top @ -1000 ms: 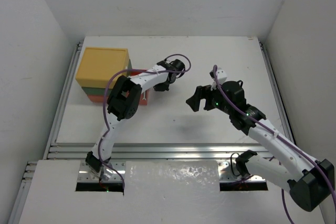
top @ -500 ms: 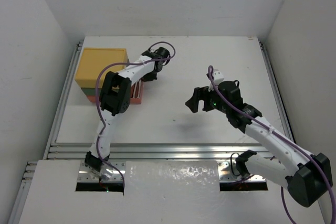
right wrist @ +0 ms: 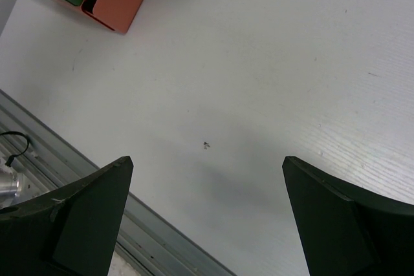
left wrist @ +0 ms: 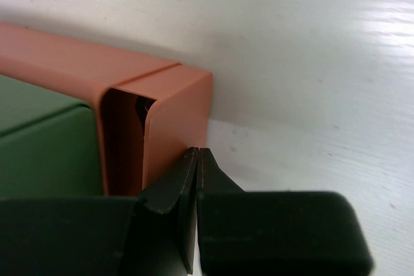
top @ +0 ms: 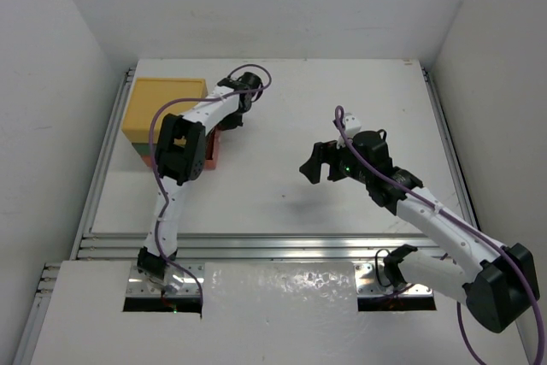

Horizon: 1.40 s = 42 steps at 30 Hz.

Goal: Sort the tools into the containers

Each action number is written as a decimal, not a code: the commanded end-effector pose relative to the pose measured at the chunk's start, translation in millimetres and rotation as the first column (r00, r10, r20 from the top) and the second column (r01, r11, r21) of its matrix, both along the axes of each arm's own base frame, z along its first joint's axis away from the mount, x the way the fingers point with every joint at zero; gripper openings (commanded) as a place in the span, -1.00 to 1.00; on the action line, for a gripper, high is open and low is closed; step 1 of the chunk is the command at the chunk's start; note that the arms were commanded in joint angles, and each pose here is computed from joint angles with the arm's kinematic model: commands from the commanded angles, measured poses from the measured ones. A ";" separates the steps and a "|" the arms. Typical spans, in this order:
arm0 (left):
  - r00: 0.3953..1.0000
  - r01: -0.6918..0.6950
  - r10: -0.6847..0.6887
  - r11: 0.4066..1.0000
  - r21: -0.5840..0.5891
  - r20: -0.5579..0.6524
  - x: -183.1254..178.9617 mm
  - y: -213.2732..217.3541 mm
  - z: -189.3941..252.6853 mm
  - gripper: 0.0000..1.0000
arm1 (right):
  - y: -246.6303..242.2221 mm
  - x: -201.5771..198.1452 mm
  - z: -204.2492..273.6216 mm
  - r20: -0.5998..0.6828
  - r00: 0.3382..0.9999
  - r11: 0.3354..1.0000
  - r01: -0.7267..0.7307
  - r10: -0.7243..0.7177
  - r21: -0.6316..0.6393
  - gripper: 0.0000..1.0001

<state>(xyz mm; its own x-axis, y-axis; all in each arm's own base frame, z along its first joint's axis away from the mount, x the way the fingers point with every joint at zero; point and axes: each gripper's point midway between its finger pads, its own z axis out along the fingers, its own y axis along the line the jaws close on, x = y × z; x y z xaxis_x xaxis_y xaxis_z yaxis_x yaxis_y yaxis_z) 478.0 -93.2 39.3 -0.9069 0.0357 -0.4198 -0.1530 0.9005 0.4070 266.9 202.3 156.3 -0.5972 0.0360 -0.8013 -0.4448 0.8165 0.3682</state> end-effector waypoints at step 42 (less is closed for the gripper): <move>0.747 0.245 0.125 0.862 -0.444 0.653 -150.9 -5.5 240.2 0.89 | -126.7 -40.4 64.3 0.139 0.927 0.875 0.375 -0.349 -0.305 0.98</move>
